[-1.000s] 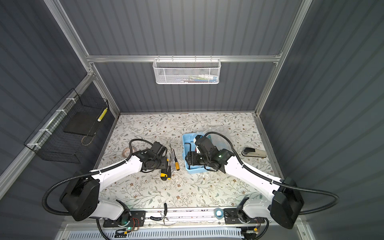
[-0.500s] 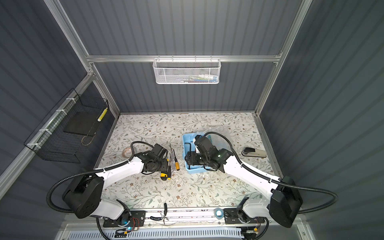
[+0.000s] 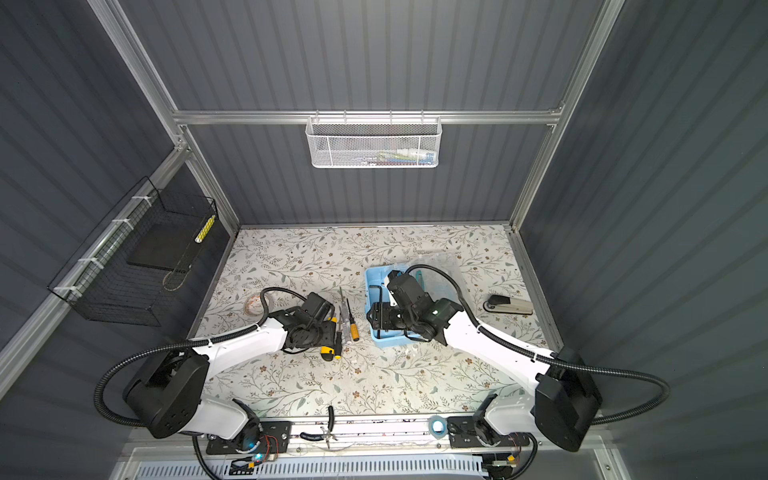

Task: Pack the tool kit
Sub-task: 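Lower the left gripper and grasp the yellow-black utility knife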

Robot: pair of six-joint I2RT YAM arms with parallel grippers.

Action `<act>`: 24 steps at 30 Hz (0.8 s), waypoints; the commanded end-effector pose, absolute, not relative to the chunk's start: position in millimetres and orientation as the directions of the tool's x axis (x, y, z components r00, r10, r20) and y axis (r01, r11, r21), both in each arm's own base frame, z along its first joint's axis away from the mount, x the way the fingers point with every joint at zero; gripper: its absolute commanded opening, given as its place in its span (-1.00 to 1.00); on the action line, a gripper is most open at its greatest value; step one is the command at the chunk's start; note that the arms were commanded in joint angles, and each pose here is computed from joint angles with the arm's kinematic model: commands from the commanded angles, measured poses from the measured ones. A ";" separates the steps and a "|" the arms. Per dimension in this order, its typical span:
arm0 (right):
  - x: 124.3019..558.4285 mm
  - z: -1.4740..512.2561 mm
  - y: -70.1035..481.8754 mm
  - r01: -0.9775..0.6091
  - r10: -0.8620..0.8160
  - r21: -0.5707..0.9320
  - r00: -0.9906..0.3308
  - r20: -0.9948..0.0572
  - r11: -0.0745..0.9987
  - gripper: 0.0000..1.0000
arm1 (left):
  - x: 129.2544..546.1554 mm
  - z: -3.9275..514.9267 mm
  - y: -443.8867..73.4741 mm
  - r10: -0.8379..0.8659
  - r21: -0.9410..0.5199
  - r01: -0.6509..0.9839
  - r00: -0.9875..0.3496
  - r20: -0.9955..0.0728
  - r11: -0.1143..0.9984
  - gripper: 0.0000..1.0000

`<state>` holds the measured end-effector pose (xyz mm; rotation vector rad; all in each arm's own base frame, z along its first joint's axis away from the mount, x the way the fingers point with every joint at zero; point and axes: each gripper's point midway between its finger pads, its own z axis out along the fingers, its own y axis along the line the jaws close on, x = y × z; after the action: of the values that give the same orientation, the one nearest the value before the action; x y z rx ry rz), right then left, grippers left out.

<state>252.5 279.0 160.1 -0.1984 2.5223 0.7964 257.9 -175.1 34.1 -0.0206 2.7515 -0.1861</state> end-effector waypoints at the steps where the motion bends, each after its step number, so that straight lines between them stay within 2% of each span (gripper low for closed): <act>1: 250.1 159.1 275.9 -0.272 0.013 0.500 -0.869 -0.494 0.822 0.42 | 264.8 35.7 -181.4 -0.036 -0.125 0.013 -0.923 -0.383 0.992 0.13; 15: 251.1 148.7 280.4 -0.273 0.002 0.502 -0.878 -0.480 0.821 0.42 | 257.3 21.5 -176.2 0.024 0.017 0.019 -0.930 -0.366 1.000 0.02; 24: 253.0 145.7 282.3 -0.271 0.001 0.501 -0.880 -0.476 0.822 0.42 | 257.0 19.0 -168.9 0.036 0.063 0.014 -0.932 -0.361 0.998 -0.29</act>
<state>254.8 282.3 150.9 -0.1986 2.5285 0.7983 259.0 -176.4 20.9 0.0375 2.7549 0.0103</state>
